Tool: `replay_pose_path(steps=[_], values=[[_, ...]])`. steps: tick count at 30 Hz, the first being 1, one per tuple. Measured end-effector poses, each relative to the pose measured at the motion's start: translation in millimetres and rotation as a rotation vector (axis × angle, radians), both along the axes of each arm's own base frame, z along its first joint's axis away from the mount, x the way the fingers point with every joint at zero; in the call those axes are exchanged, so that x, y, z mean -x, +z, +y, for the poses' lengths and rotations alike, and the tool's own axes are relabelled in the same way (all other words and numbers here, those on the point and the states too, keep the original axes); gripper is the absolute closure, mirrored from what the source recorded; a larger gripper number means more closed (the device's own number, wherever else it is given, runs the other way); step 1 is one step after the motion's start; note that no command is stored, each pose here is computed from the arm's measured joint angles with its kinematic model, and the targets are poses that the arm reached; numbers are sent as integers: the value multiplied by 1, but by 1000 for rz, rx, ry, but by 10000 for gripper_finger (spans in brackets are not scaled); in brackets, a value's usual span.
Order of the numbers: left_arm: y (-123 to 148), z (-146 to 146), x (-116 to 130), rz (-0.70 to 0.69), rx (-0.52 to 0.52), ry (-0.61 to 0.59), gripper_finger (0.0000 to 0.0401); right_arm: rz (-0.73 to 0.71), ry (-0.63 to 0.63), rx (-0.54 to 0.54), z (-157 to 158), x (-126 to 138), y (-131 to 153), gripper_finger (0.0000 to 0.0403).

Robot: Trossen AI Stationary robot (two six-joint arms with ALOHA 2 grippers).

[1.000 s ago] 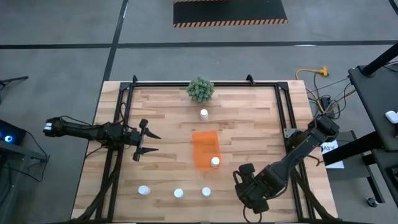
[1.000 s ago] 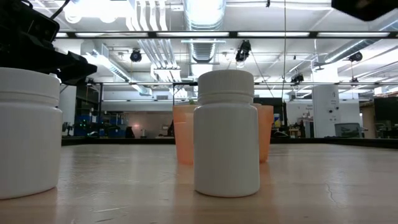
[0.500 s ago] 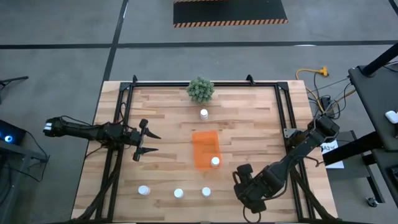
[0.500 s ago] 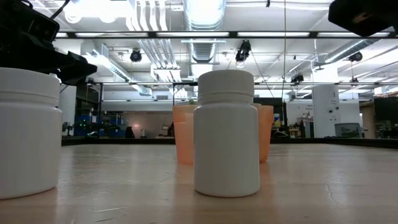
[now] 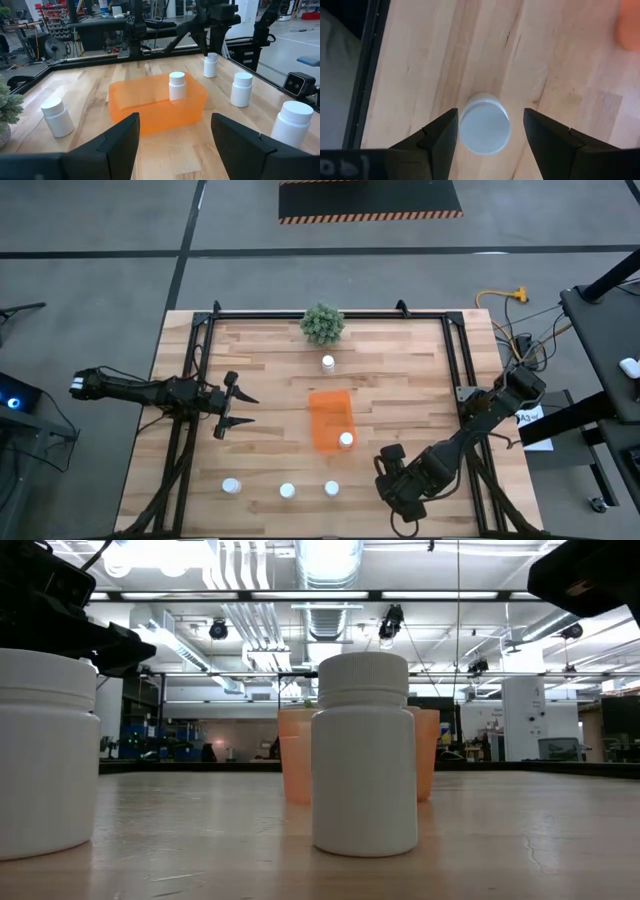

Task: Pick and place pill bottles into a basket
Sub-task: Put the white pill bottle into the orange bin

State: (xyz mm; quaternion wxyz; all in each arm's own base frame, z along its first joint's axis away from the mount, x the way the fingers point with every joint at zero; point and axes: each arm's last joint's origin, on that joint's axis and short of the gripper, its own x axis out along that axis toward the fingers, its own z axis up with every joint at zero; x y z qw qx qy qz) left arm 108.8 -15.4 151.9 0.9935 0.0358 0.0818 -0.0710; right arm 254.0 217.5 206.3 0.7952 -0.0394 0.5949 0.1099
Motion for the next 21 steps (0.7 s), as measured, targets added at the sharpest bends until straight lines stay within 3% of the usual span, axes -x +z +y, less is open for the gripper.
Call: replay_pose_path(steps=[21], values=[[0,0,0,0,0,0,173,34,-22,-31,-4,6,-21,188]])
